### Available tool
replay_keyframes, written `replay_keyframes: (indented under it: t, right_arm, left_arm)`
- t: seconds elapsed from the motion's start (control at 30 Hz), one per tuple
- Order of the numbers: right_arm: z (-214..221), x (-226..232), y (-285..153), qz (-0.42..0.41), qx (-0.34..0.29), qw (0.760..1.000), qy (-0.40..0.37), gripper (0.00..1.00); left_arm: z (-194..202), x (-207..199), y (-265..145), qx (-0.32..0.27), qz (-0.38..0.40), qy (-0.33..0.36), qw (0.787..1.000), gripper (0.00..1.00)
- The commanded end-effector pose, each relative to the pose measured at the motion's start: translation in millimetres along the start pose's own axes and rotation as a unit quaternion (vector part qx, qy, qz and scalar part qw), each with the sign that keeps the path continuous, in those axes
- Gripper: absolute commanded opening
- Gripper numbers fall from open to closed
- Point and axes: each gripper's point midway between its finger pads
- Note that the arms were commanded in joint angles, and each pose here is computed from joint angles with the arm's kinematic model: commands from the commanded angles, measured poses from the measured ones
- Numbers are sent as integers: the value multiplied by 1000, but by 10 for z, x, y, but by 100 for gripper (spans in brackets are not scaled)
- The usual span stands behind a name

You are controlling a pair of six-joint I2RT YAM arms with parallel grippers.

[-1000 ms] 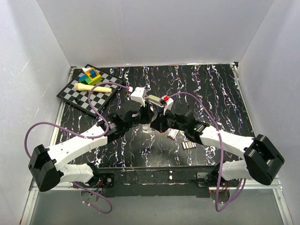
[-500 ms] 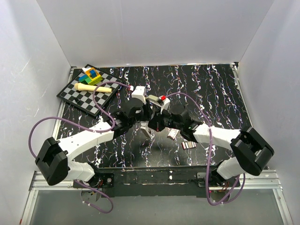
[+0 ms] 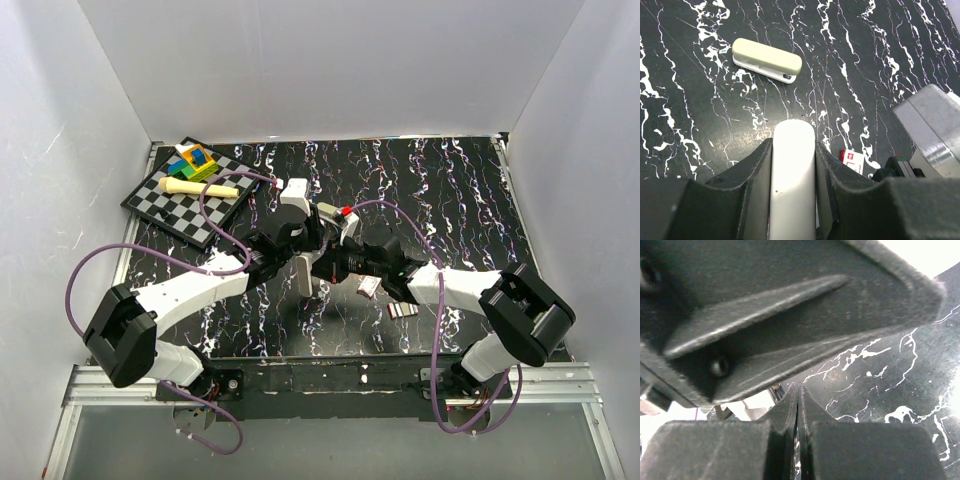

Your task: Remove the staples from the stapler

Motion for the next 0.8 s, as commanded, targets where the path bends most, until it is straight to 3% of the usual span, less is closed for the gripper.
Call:
replay_keyframes:
  t: [0.0,0.33,0.77]
  right_arm:
    - [-54,331,-9,-70,-8,998,-6,1]
    - [-118,355,-67,-60,-12,998,-13,1]
    - [-232,356,-202,-30,-20,999,-33,1]
  left_arm:
    - [-436,-121,41,-70,9,-25,997,0]
    - [-481,-142,-39,-73,17,-26,997,0]
    - [-494,-272,-498,-51,80,-40,995,0]
Point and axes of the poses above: each gripper's point midway between its finger pads, its own y axis out along the fingers, its own x axis along the line the jaws close on, z = x × y, and after that the axes turned 3 degrees about -y, right-handed
